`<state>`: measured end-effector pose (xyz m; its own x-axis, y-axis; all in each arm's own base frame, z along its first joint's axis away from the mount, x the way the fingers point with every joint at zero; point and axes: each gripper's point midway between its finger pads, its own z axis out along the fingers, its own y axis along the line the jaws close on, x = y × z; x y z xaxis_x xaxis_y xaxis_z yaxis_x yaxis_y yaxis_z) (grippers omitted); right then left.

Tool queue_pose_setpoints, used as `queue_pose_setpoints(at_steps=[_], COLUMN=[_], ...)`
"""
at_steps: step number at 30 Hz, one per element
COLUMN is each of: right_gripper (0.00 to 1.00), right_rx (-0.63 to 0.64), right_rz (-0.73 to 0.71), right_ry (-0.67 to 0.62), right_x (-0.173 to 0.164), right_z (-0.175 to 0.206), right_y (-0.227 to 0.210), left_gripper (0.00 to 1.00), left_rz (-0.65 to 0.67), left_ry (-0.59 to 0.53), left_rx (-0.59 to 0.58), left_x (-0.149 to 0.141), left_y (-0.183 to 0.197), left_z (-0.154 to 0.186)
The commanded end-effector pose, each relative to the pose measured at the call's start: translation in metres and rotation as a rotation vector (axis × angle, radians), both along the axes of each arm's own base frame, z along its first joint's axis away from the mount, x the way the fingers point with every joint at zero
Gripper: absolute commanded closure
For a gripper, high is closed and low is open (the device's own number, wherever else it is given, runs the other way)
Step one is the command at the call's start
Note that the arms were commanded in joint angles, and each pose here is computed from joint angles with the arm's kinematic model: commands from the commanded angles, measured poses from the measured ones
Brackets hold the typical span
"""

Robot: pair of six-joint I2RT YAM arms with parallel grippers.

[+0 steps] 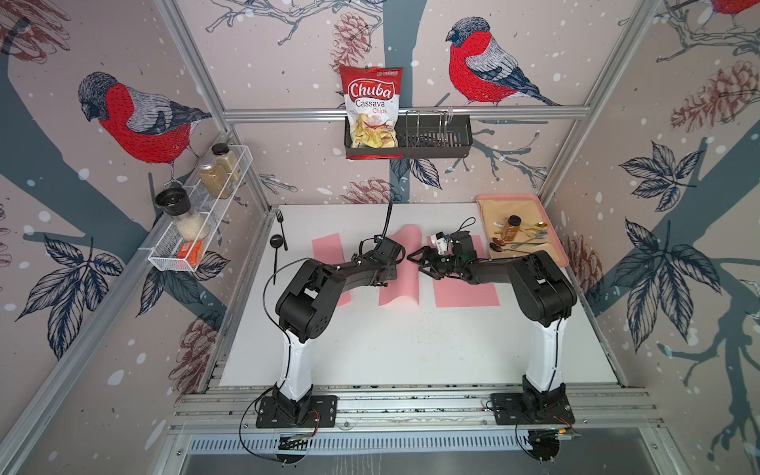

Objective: Fold the rectangular paper in half along the long edge
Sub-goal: Pick up the paper from the center of the board.

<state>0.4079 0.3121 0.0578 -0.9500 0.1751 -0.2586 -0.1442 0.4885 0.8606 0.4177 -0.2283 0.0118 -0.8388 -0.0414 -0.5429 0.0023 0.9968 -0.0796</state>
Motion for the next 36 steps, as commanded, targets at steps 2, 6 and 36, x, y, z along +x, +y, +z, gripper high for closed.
queue_pose_setpoints(at_steps=[2, 6, 36], right_gripper=[0.13, 0.14, 0.41], right_rx=[-0.045, -0.069, -0.173], right_rz=[0.028, 0.040, 0.076], right_ry=[-0.005, -0.002, 0.003], right_x=[-0.002, -0.004, -0.006], right_z=[-0.007, -0.012, -0.033], right_y=[0.007, 0.011, 0.022], left_gripper=[1.00, 1.00, 1.00], left_rz=[-0.062, -0.061, -0.078], left_ry=[0.266, 0.264, 0.179], left_rx=[0.021, 0.017, -0.090], left_x=[-0.058, -0.057, -0.055], left_y=[0.004, 0.004, -0.012], left_z=[-0.038, -0.038, -0.032])
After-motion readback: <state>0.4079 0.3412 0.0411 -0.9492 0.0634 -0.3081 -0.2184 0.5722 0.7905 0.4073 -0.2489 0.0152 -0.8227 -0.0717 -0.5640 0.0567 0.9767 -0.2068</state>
